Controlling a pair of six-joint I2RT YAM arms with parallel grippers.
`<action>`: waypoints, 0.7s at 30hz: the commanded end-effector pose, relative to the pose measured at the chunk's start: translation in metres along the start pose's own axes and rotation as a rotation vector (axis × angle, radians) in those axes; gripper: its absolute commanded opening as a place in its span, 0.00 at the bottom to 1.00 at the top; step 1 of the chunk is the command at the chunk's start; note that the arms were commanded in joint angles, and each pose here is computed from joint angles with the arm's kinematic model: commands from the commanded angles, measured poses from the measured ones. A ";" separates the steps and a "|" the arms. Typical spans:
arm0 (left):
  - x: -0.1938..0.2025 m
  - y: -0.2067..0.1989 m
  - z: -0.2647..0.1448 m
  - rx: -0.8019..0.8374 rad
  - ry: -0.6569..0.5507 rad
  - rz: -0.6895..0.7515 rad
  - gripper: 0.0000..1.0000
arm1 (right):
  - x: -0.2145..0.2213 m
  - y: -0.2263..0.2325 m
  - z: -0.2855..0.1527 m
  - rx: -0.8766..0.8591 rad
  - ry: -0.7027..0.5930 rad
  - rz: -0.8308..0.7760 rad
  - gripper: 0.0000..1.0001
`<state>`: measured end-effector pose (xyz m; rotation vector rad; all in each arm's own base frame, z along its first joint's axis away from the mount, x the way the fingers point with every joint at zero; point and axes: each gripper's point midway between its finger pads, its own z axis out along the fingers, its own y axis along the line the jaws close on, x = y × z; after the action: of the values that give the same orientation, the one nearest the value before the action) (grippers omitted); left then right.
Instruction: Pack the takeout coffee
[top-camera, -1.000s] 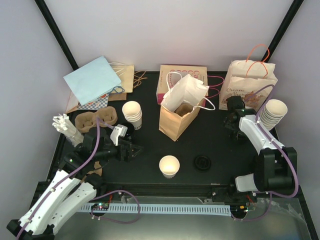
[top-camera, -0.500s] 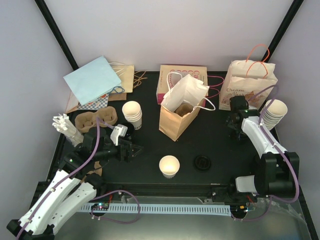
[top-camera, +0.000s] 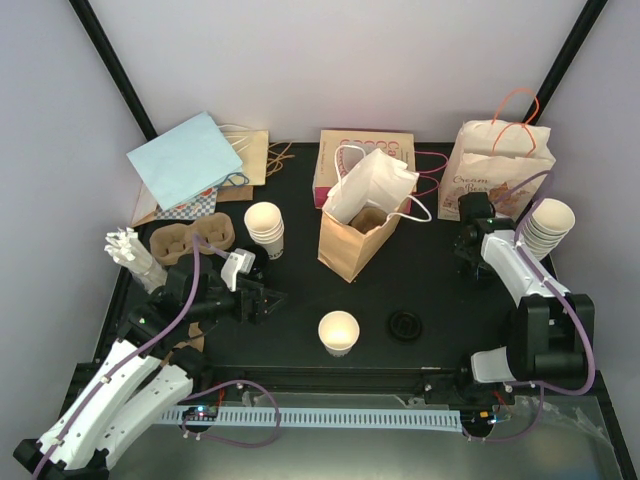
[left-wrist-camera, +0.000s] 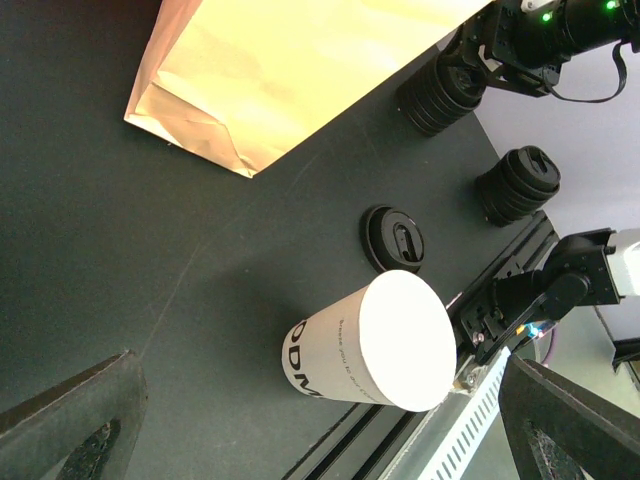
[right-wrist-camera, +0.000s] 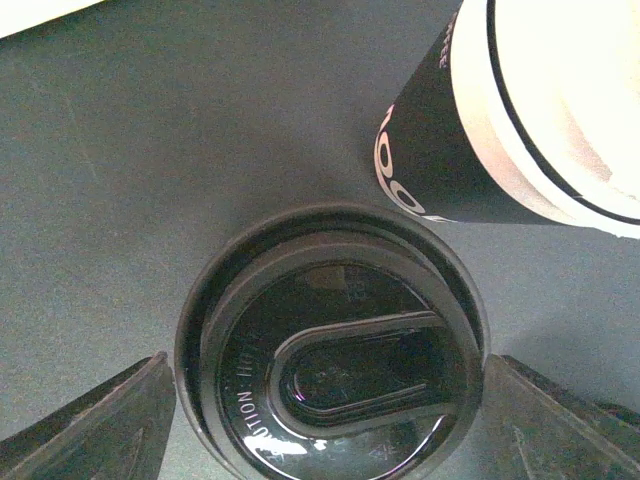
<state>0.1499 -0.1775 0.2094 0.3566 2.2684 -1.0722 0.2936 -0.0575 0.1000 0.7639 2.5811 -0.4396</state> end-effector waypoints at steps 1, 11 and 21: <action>-0.002 -0.003 0.001 0.019 -0.006 0.017 0.99 | 0.000 -0.001 0.004 0.004 -0.003 0.021 0.84; -0.001 -0.002 0.003 0.019 0.004 0.010 0.99 | 0.009 -0.001 0.009 0.006 0.022 0.015 0.88; 0.000 -0.002 0.002 0.020 0.006 0.009 0.99 | 0.006 -0.006 0.001 0.014 0.010 0.033 0.77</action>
<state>0.1499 -0.1782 0.2060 0.3568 2.2798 -1.0744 0.2865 -0.0579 0.0906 0.7841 2.6012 -0.4494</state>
